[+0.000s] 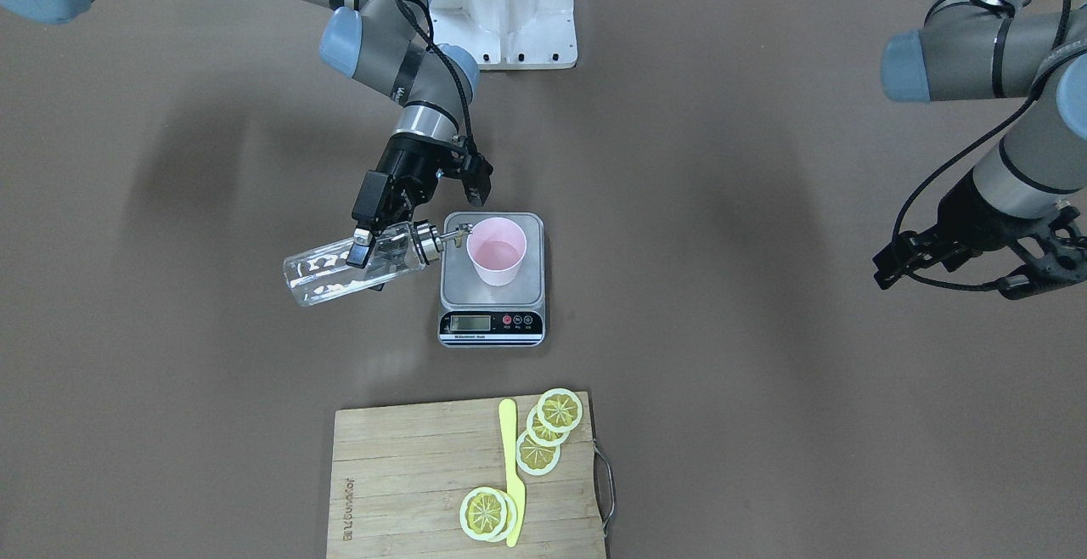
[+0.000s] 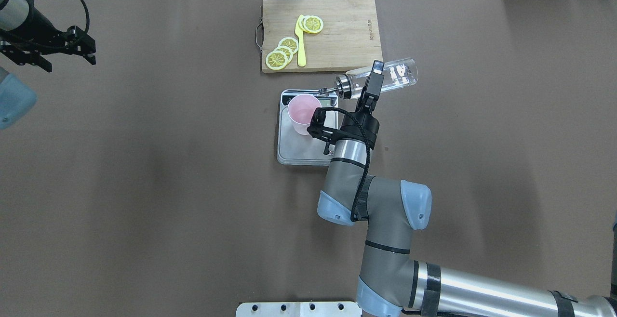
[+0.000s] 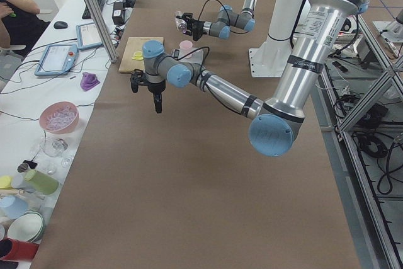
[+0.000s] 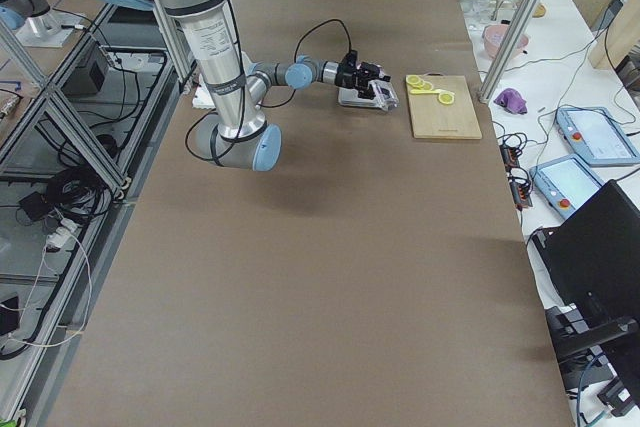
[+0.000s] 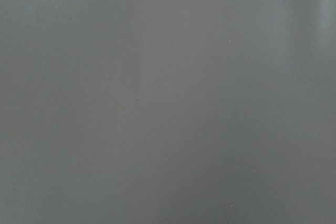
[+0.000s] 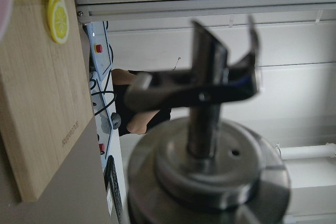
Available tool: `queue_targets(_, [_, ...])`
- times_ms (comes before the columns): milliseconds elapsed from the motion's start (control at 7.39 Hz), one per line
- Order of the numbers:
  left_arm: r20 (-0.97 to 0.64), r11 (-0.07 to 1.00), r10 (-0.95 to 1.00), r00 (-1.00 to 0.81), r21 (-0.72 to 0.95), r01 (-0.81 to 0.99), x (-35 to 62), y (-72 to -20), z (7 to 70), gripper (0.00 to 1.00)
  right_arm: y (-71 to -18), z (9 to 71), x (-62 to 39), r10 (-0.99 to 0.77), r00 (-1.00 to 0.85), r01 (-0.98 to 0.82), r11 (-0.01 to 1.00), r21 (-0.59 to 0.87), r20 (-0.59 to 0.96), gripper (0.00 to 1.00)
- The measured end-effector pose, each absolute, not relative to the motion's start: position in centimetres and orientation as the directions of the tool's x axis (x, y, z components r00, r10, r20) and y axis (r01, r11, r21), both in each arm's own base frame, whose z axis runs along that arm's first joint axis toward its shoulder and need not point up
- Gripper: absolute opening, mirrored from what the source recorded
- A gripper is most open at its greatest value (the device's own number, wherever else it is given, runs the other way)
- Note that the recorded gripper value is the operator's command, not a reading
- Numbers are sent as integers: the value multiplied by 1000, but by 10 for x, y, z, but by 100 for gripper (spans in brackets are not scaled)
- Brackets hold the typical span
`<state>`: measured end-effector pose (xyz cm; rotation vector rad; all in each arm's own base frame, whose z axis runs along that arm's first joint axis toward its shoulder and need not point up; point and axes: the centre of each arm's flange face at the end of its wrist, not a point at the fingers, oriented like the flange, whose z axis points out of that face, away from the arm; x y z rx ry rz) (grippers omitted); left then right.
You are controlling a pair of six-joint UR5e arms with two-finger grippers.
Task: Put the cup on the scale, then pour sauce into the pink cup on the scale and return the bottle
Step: 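Hold the bottle tilted over the pink cup with the right gripper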
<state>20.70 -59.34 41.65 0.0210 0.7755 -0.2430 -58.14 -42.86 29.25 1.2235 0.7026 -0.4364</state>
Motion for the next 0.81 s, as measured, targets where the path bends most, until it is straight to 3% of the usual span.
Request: queue_targets(812, [-696,971,-213,686,-75,226,208,-595,417,99,-432,306,-586,145,658,695,260,670,-739,0])
